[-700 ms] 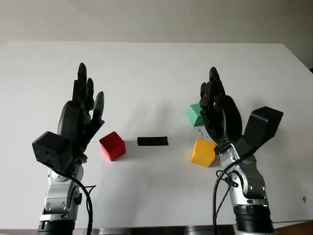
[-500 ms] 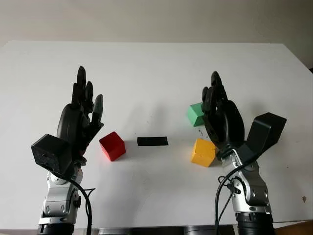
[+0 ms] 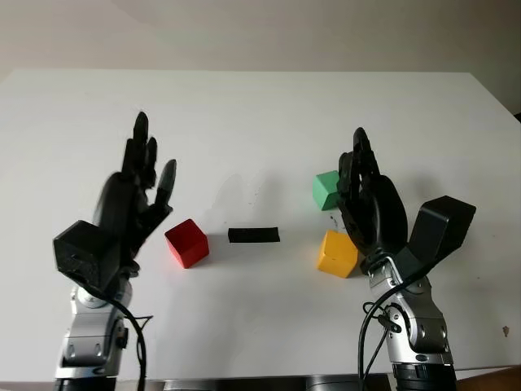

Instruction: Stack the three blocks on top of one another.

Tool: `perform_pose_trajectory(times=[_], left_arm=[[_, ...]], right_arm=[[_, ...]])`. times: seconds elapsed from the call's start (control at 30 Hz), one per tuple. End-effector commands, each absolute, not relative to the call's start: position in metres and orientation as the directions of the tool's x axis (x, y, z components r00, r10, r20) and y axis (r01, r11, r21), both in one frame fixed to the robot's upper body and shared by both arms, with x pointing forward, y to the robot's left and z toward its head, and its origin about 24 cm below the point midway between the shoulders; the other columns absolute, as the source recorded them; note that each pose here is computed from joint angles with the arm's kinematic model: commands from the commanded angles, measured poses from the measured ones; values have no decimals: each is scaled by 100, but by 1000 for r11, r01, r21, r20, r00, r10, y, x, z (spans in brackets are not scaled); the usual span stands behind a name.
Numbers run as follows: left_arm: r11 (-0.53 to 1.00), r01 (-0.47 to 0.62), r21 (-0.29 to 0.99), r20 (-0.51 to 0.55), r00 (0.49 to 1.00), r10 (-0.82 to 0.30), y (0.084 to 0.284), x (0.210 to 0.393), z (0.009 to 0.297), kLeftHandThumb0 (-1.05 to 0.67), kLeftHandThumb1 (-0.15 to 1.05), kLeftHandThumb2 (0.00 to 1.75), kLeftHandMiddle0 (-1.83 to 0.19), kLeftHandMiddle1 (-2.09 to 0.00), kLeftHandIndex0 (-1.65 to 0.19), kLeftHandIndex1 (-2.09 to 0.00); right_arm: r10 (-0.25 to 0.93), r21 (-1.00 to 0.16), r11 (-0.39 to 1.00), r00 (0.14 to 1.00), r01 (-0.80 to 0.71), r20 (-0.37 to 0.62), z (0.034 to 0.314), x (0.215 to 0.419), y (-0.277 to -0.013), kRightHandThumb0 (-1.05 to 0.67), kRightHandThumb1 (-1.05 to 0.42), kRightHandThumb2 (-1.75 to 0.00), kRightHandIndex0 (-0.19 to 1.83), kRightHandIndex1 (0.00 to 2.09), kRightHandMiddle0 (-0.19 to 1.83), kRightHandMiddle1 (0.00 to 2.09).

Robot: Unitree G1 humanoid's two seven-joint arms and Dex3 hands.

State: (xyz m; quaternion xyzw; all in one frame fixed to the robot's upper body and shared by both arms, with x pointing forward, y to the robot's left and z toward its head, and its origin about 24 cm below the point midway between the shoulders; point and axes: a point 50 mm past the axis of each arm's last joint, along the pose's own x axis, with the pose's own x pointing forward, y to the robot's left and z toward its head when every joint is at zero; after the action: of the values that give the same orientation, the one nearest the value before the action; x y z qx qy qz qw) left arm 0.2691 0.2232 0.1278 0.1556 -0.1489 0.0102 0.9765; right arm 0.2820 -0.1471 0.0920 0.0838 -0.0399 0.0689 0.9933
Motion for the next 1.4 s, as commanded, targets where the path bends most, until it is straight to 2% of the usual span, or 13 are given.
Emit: perform_pose_trajectory(times=[0.0,0.07,0.2,0.4,0.47,0.57,0.67,0.73,0.87,1.0,1.37], left_arm=[[916,-76,393,351,934,-73,236,273,157,-66,105,22,-26,-8,-27,-12],[860,-29,509,335,927,-167,247,276,176,-65,105,16,-29,-7,-33,-12],[674,58,736,227,917,-326,256,280,211,-63,100,6,-25,-4,-39,-9],[389,145,910,53,889,-456,248,284,234,-58,94,3,-17,-3,-40,-7],[179,112,977,-13,879,-477,242,285,240,-55,91,3,-12,-2,-38,-5],[-161,34,986,-114,847,-520,228,286,240,-54,90,4,-6,-1,-35,-5],[-390,-1,921,-229,807,-544,216,287,233,-55,88,4,-2,-2,-34,-4],[-491,-23,871,-291,781,-553,210,286,229,-56,86,4,0,-2,-33,-4],[-585,-68,808,-357,734,-578,204,283,219,-56,85,4,0,-4,-30,-3],[-625,-85,776,-386,719,-577,204,284,211,-58,85,5,4,-3,-25,-2],[-501,-73,863,-315,696,-645,213,291,192,-54,87,6,2,-6,-28,-5]], right_arm=[[129,153,977,984,-148,123,100,281,-149,-71,-105,-66,-19,0,-19,0],[127,149,978,983,-146,129,102,280,-150,-70,-105,-66,-19,0,-19,0],[120,139,980,983,-140,142,104,278,-152,-69,-105,-66,-19,0,-19,0],[110,135,982,984,-130,143,106,276,-157,-69,-105,-66,-19,0,-19,0],[108,131,983,984,-127,143,107,276,-158,-69,-105,-65,-19,0,-19,0],[111,121,984,984,-129,141,107,275,-159,-70,-105,-64,-19,0,-19,0],[114,122,984,984,-130,134,107,275,-159,-70,-105,-62,-19,0,-19,0],[114,123,984,984,-131,135,107,274,-158,-71,-105,-62,-19,0,-19,0],[108,143,982,985,-127,131,106,272,-156,-70,-105,-62,-19,0,-19,0],[102,153,981,986,-121,131,104,271,-155,-70,-105,-62,-19,0,-19,0],[108,163,978,986,-128,127,102,269,-155,-68,-105,-61,-19,0,-19,0]])
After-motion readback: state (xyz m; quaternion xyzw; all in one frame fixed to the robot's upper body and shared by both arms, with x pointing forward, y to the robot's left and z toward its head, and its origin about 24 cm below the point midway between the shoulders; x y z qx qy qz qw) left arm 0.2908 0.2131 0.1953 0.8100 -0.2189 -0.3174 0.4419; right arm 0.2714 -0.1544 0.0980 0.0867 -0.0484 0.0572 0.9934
